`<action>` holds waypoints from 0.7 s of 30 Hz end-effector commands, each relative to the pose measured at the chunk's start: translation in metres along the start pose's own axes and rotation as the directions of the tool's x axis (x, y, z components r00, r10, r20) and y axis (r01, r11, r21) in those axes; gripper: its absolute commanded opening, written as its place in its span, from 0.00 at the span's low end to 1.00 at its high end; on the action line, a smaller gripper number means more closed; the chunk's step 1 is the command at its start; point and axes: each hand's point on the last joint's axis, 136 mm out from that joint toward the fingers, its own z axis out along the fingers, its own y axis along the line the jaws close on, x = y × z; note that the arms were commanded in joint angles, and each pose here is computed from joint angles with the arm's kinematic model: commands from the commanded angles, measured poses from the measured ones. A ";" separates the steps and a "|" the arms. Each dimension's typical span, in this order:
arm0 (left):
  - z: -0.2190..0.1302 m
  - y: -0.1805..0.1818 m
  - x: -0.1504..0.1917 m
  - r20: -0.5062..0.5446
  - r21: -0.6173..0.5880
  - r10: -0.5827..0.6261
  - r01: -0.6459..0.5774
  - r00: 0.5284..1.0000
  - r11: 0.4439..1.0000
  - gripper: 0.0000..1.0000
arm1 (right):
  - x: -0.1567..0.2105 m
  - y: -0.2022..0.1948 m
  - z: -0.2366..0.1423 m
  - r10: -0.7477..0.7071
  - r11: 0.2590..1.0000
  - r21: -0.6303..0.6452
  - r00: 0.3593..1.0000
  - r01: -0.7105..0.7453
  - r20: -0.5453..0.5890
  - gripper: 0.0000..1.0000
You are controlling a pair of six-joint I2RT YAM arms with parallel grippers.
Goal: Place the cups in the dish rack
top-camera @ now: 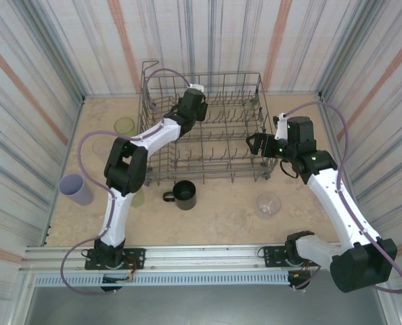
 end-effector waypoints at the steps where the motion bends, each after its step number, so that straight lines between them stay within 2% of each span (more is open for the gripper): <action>1: 0.013 0.010 0.036 -0.069 -0.083 0.095 -0.101 0.993 0.991 0.00 | 0.000 -0.004 -0.004 -0.003 1.000 0.017 1.000 0.003 0.006 0.99; 7: 0.012 0.009 0.042 -0.071 -0.121 0.171 -0.178 0.983 0.976 0.00 | 0.001 -0.005 -0.005 -0.001 1.000 0.021 1.000 0.001 0.009 0.99; 16: 0.015 0.014 0.070 -0.109 -0.142 0.025 -0.040 0.994 0.989 0.00 | 0.000 -0.003 -0.005 0.007 1.000 0.010 1.000 -0.007 0.012 0.99; 20: 0.014 0.014 0.072 -0.109 -0.139 -0.004 -0.011 0.994 0.990 0.00 | 0.000 -0.003 -0.008 0.004 1.000 0.014 1.000 -0.005 0.015 0.99; 21: 0.013 0.015 0.069 -0.104 -0.138 -0.009 -0.006 0.995 0.990 0.07 | 0.001 -0.003 -0.009 0.003 1.000 0.017 1.000 -0.004 0.017 0.99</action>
